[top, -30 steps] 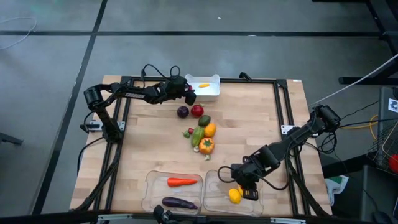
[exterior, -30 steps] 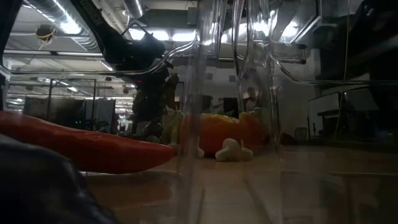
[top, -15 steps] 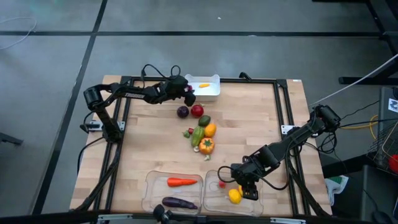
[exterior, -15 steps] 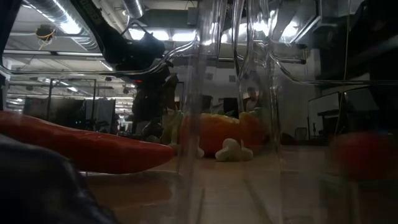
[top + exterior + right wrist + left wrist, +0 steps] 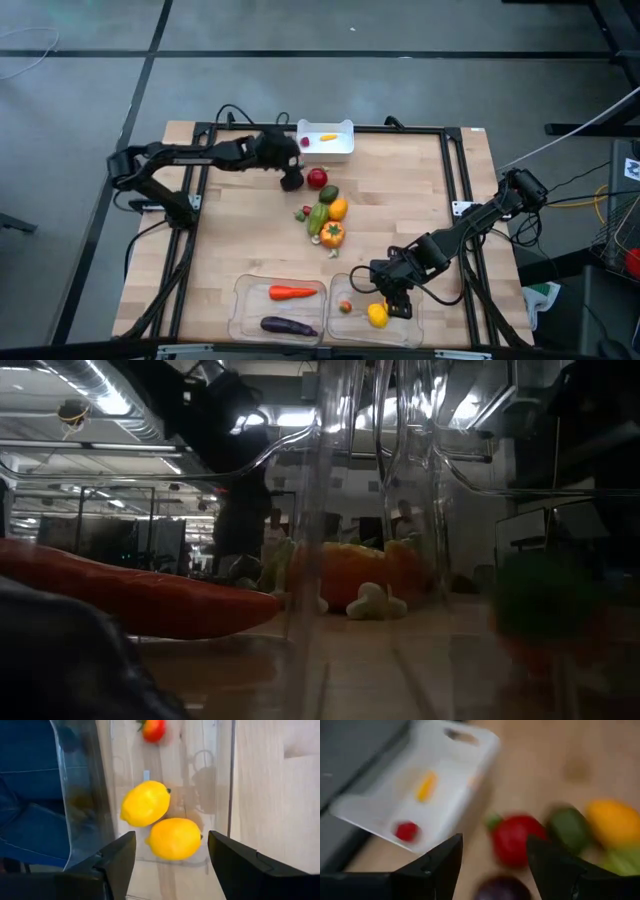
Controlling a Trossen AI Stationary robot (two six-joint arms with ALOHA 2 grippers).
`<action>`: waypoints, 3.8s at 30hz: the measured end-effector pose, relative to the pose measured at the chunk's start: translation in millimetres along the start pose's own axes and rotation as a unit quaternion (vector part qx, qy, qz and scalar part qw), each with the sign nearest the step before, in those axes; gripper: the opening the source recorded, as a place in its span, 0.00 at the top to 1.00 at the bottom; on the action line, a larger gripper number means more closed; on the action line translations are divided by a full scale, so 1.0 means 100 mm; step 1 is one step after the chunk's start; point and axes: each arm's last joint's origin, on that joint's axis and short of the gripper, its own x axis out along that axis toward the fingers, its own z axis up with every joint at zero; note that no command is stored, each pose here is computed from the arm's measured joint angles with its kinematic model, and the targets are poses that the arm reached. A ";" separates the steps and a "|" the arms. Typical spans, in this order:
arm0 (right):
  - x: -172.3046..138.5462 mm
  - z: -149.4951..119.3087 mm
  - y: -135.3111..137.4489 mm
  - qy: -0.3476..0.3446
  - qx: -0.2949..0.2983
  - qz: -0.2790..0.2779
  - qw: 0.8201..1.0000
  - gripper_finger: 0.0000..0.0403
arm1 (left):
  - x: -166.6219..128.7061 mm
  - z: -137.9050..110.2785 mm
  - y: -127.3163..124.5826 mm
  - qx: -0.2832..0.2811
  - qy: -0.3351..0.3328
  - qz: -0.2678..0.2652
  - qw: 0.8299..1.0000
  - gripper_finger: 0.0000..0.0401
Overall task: Sort produce into baskets
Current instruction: Put the green chili pepper into the white bin, then put the yellow lemon into the right transparent bin
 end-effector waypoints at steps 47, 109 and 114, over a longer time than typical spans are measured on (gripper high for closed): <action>0.00 0.00 -0.01 -0.007 -0.025 -0.017 1.000 0.39 | 0.47 -0.67 -1.03 0.110 0.197 -0.127 0.966 0.56; -0.04 0.13 -0.21 -0.017 -0.121 -0.060 0.991 0.39 | 0.64 0.50 0.56 -0.011 0.031 0.117 0.993 0.55; -0.09 0.26 -0.41 -0.014 -0.166 -0.074 0.983 0.39 | 0.64 0.50 0.56 -0.014 0.031 0.117 0.993 0.50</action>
